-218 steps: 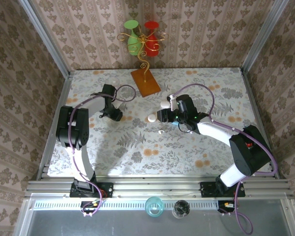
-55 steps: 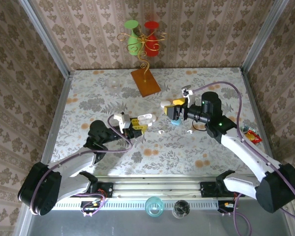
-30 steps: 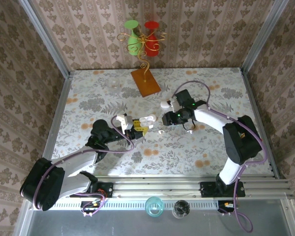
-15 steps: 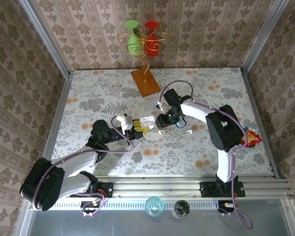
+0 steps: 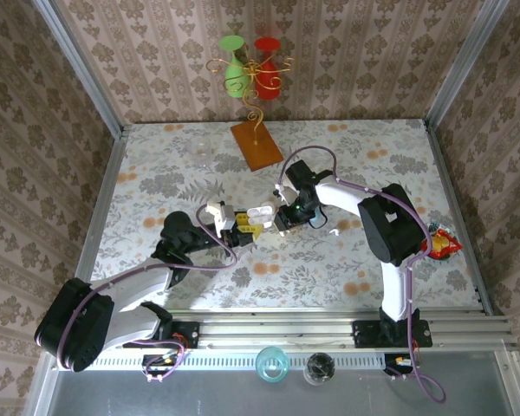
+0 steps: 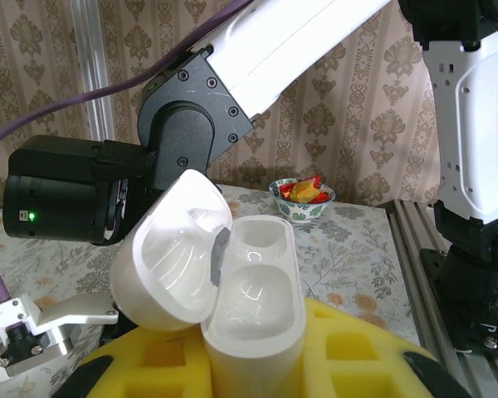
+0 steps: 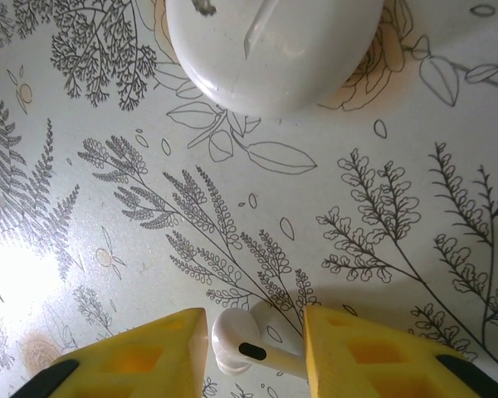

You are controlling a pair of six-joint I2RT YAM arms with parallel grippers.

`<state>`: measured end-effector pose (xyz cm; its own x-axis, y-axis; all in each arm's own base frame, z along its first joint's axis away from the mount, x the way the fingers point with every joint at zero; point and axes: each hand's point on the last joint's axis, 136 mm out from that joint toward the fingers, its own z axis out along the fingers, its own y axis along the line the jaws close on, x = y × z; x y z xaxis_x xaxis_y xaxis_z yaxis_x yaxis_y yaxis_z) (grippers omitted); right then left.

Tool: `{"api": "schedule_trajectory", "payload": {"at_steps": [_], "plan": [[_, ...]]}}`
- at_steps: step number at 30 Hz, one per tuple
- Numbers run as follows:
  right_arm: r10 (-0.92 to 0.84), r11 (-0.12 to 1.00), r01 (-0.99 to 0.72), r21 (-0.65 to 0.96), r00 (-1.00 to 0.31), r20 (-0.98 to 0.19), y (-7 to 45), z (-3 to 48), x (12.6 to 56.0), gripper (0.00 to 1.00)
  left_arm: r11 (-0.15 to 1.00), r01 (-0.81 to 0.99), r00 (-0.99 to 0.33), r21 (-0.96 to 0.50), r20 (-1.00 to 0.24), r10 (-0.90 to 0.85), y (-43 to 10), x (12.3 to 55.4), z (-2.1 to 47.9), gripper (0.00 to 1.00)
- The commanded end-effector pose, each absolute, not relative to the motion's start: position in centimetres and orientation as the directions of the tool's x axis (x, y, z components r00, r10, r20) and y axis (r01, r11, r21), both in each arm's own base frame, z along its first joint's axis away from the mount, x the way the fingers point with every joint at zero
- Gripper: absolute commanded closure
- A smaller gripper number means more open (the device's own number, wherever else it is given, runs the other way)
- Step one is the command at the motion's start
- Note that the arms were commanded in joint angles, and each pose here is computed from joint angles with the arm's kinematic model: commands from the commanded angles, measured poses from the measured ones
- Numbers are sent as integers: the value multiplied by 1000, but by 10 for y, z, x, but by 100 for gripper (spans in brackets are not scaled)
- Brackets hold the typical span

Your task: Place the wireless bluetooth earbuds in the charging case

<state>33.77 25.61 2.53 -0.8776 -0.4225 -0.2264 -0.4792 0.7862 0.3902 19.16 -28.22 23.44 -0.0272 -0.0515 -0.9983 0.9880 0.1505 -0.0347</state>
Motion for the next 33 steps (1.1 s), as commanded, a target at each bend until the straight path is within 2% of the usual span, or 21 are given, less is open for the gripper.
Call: {"api": "schedule_trajectory", "payload": {"at_steps": [1, 6, 12, 16, 25, 33], "plan": [[-447, 772, -485, 412, -874, -190, 254, 27, 319, 65, 124, 992, 0, -8, -998, -69, -282, 184, 240, 98], [-434, 777, -474, 414, -880, -191, 253, 31, 312, 74, 123, 992, 3, -5, -998, -68, -282, 184, 240, 98], [-423, 793, -460, 401, -888, -181, 251, 27, 314, 78, 117, 993, 4, -4, -997, -71, -282, 183, 241, 98], [-408, 806, -451, 383, -893, -192, 249, 29, 316, 78, 131, 991, 8, -1, -997, -72, -280, 183, 240, 98], [-288, 871, -383, 307, -906, -310, 236, 40, 333, 79, 195, 981, 28, 17, -998, -55, -276, 191, 232, 98], [-237, 923, -320, 214, -910, -341, 213, 45, 336, 80, 214, 976, 38, 27, -998, -47, -274, 194, 228, 98]]}}
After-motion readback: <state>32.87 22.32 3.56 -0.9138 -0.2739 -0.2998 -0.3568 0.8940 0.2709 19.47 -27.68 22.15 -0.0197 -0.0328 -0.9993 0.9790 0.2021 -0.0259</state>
